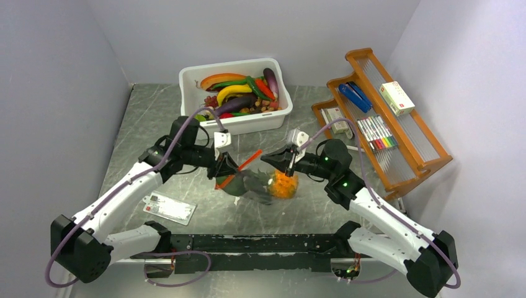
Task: Place the food in the zip-top bag and seal the zipper
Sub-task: Zip the zipper food storage bag at the center of the board.
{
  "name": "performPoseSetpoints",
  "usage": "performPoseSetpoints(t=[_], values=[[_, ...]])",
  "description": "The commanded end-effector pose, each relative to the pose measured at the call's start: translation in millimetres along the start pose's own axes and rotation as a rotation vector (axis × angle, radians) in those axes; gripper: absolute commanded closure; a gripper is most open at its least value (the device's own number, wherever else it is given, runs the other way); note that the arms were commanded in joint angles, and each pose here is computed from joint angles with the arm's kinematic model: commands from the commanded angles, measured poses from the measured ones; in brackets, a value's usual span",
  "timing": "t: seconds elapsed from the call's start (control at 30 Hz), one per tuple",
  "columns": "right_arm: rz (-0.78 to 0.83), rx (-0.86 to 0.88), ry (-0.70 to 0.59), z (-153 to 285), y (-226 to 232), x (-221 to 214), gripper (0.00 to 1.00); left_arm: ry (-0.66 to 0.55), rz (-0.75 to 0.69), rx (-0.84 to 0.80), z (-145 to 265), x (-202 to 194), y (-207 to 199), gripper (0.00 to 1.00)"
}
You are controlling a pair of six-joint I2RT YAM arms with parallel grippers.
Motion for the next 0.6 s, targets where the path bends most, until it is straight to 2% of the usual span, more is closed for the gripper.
performPoseSetpoints(t=[0.0, 0.17, 0.3, 0.43, 0.5, 0.57], values=[[0.08, -0.069, -0.109, 4.0, -16.5, 30.8, 1.0, -0.07, -0.051, -0.023, 20.7, 53.0, -23.6, 0.93], [0.072, -0.012, -0.059, 1.2, -6.4, 10.5, 1.0, -0.052, -0.069, -0.017, 28.9, 71.3, -29.3, 0.93], [0.088, 0.012, 0.031, -0.9, -9.8, 0.1, 0.76, 0.009, -0.045, -0.004, 21.7, 60.4, -17.8, 0.93], [0.079, 0.118, 0.152, -4.4, -5.3, -11.6, 0.42, 0.044, -0.021, -0.02, 11.0, 50.4, -10.7, 0.93], [0.094, 0.155, 0.186, -7.8, -7.0, -10.9, 0.21, 0.051, -0.018, -0.022, 6.3, 47.9, -7.7, 0.93], [0.119, 0.166, 0.215, -12.7, -10.2, -11.4, 0.16, 0.063, -0.02, -0.021, 2.3, 46.5, -5.0, 0.93]])
Point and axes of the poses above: each gripper's point midway between its finger pads, its own z axis back along the fingers, its own y axis along the line the jaws close on, x = y × z, the point moved 2 cm from there along z, back along the fingers, and after that the axes turned 13 degrees about z, right-handed, at the moved point
